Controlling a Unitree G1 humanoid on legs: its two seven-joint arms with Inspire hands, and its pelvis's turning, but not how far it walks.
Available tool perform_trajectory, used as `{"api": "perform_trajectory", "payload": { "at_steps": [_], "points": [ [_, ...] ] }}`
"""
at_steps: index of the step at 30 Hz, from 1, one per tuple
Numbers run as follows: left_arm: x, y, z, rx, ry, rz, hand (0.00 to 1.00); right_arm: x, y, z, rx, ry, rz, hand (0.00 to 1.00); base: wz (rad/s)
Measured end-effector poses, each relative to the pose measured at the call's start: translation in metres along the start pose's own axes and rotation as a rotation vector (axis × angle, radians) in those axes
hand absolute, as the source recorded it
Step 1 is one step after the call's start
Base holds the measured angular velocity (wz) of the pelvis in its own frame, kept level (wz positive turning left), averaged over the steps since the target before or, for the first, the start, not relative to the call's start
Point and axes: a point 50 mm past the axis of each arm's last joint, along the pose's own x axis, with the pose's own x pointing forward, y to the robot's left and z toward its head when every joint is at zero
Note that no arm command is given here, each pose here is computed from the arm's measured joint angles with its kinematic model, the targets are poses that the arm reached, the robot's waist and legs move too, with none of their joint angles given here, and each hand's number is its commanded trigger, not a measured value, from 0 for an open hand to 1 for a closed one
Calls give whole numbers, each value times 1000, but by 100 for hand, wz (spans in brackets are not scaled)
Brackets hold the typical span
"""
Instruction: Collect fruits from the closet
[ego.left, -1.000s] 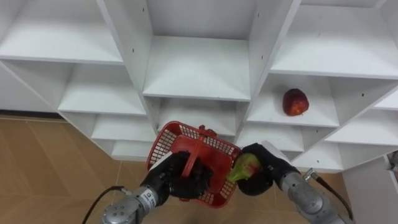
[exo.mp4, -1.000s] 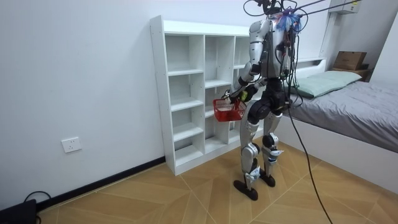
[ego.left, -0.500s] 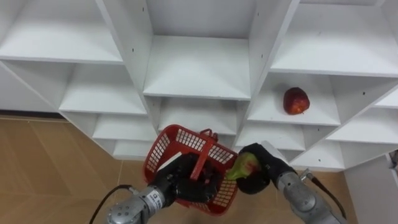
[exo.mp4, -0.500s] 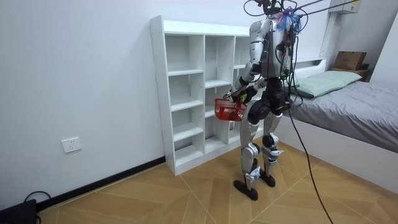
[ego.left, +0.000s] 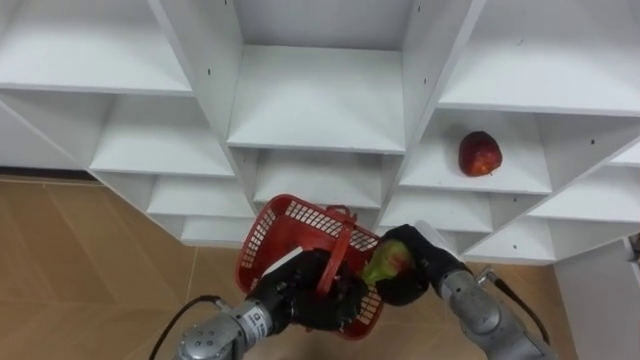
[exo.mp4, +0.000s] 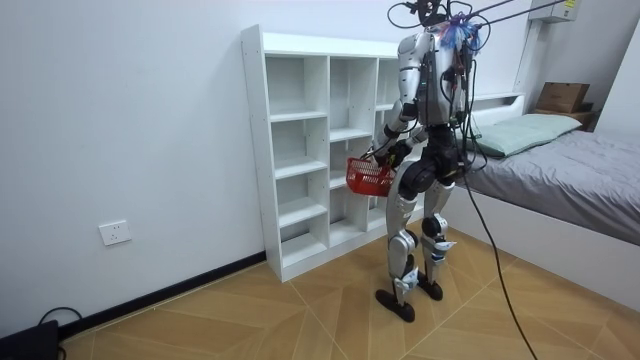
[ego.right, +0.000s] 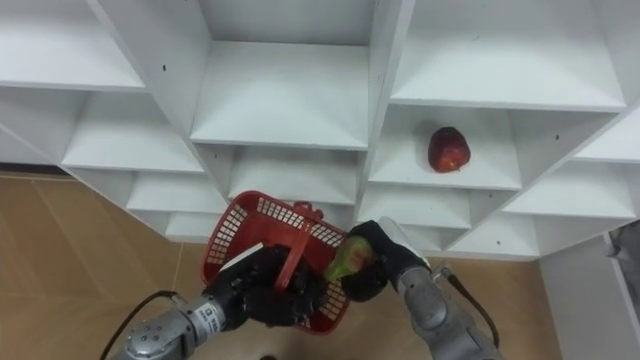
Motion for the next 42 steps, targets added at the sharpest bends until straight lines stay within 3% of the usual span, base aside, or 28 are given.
{"api": "perform_trajectory", "payload": {
  "at_steps": [1, 42],
  "points": [
    [0, 0, 0, 3, 3, -1, 100, 1, -1, 2, -2, -5, -4, 0, 0],
    [4, 4, 7, 38, 0, 10, 100, 4, 9, 7, -55, -35, 44, 0, 0]
  ]
}}
